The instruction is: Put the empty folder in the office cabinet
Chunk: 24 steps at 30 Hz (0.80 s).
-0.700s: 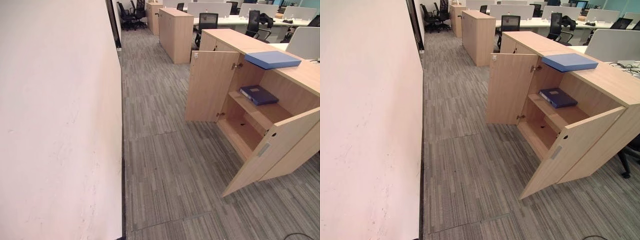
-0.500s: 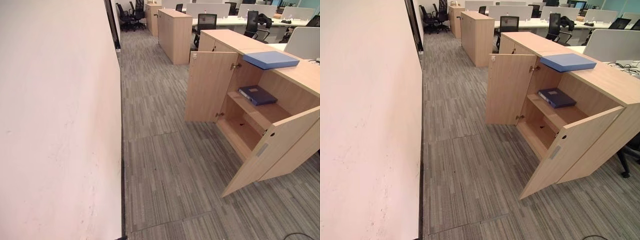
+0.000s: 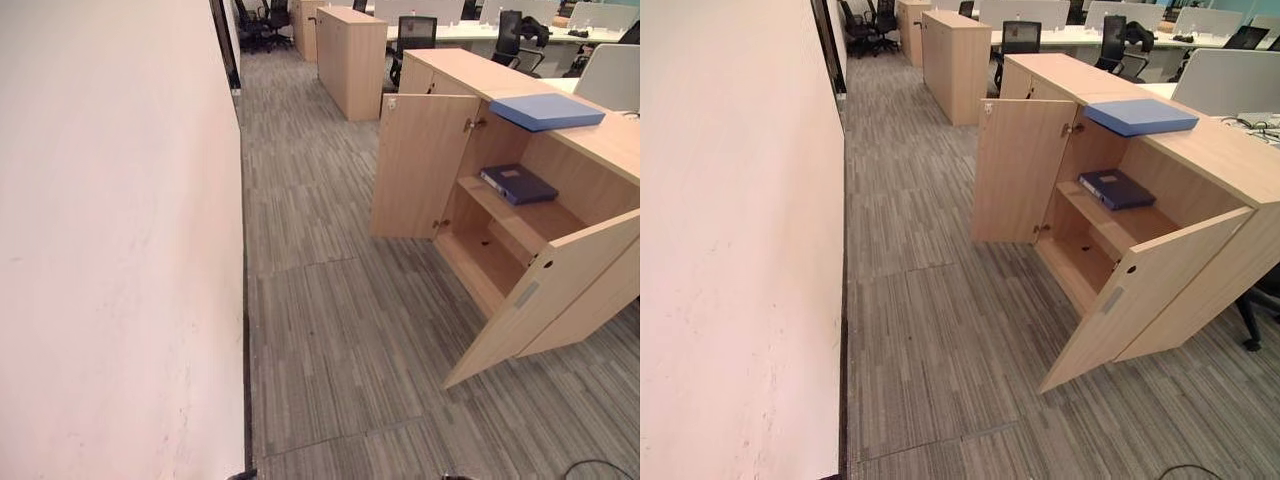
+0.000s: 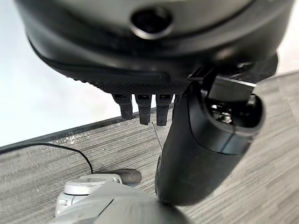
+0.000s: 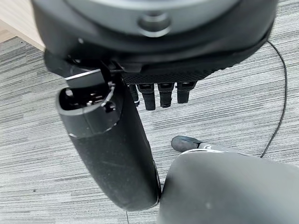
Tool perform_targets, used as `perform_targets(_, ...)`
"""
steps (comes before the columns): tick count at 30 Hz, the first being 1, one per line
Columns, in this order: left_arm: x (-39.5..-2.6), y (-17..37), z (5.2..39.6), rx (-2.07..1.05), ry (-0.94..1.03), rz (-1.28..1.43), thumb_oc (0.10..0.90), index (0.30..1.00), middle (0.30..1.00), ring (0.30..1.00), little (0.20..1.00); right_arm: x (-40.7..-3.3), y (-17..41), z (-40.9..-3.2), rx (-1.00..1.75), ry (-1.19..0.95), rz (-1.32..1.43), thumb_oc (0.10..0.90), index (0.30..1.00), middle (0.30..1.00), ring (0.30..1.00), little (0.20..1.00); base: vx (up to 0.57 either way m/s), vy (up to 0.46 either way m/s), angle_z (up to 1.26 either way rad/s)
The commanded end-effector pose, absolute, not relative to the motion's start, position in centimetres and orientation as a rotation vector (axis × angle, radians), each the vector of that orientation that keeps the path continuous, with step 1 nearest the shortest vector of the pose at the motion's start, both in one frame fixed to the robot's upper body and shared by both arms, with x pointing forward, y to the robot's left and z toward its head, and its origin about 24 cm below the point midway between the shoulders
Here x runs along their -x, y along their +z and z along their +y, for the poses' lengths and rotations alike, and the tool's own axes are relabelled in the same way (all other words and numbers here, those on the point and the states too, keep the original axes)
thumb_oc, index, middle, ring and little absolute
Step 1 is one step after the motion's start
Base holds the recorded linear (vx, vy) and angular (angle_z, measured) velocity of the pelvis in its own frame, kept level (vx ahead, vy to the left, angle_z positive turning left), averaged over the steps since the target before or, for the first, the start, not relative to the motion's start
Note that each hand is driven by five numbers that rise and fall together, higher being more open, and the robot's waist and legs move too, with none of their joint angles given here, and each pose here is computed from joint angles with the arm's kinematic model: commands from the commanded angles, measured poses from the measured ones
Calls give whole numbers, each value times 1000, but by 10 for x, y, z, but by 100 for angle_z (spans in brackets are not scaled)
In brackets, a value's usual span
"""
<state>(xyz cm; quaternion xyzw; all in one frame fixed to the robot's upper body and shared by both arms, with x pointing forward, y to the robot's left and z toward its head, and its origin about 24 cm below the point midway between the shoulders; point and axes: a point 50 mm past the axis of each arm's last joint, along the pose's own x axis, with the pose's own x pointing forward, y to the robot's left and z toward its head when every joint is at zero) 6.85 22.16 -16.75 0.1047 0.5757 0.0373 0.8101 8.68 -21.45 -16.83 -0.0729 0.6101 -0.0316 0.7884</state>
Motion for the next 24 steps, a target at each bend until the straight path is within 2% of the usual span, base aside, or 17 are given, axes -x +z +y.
perform_targets(1, -81, -170, 197, -248, -42, 1213, 800, 900, 900, 900, 900, -114, -161, -219, 244, -34, 1233, 800, 900, 900, 900, 900, -7, 2, -6)
perform_targets(7, -88, -169, 194, -356, -128, 1183, 800, 900, 900, 900, 900, -120, -159, -219, 253, -29, 1198, 800, 900, 900, 900, 900, -1, 3, -4)
perform_targets(13, -82, -171, 193, -411, -179, 1217, 800, 900, 900, 900, 900, -126, -157, -218, 383, 53, 1183, 800, 900, 900, 900, 900, -3, 2, -3)
perform_targets(24, -63, -174, 201, -408, -114, 1310, 800, 900, 900, 900, 900, -122, -158, -221, 448, 95, 1208, 800, 900, 900, 900, 900, 0, 2, -2)
